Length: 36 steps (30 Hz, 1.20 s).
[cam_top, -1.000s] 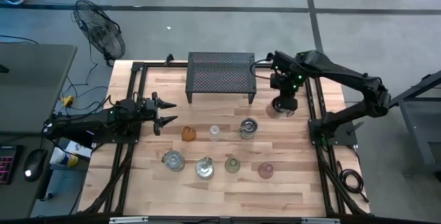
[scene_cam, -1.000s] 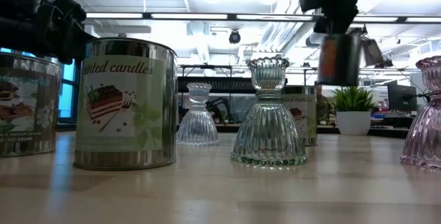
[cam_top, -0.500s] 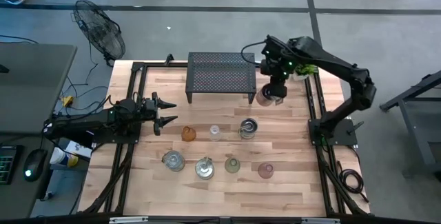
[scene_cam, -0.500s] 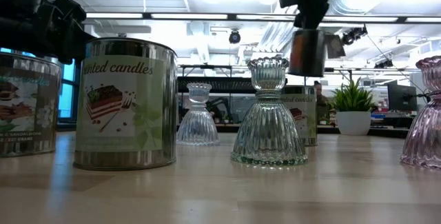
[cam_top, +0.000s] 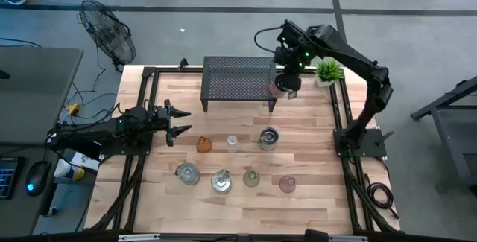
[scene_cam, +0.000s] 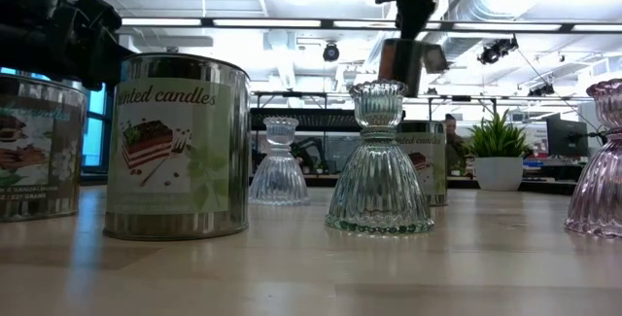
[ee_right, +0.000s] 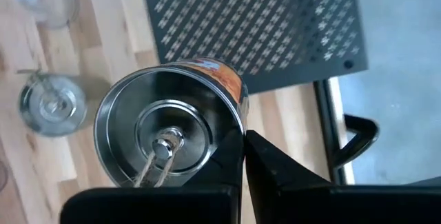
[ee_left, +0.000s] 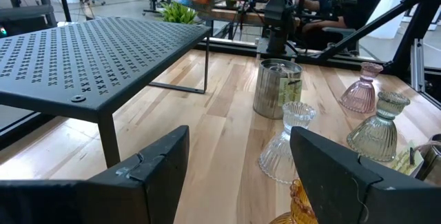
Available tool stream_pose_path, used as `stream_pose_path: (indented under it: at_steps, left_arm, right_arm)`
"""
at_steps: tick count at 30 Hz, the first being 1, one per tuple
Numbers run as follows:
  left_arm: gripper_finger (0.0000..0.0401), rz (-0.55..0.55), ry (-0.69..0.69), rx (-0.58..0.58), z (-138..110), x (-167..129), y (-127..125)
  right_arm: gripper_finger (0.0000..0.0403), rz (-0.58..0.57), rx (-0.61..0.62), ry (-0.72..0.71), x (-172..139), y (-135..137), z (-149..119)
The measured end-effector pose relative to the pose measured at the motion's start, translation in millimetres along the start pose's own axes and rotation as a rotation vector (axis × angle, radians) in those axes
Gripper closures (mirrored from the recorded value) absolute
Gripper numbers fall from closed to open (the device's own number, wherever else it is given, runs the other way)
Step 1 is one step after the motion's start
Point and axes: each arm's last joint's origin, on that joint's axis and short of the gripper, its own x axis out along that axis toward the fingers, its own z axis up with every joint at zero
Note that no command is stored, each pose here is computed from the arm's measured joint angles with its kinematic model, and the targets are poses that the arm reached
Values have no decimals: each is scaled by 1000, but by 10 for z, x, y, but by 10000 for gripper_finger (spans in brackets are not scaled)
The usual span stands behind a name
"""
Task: Pick & Place candle stick holders
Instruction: Put the orange scented candle on the shelf
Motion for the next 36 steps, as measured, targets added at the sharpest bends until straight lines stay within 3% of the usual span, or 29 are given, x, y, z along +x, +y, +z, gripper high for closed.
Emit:
stream_pose_path:
  at_steps: [17, 36]
  left_arm:
    - [153, 0, -1, 0, 0, 0, 0]
    - [153, 0, 0, 0, 0, 0, 0]
  right_arm:
    - [403, -78, 93, -65, 86, -681, 291]
    - [403, -71, 143, -132, 293, -945, 371]
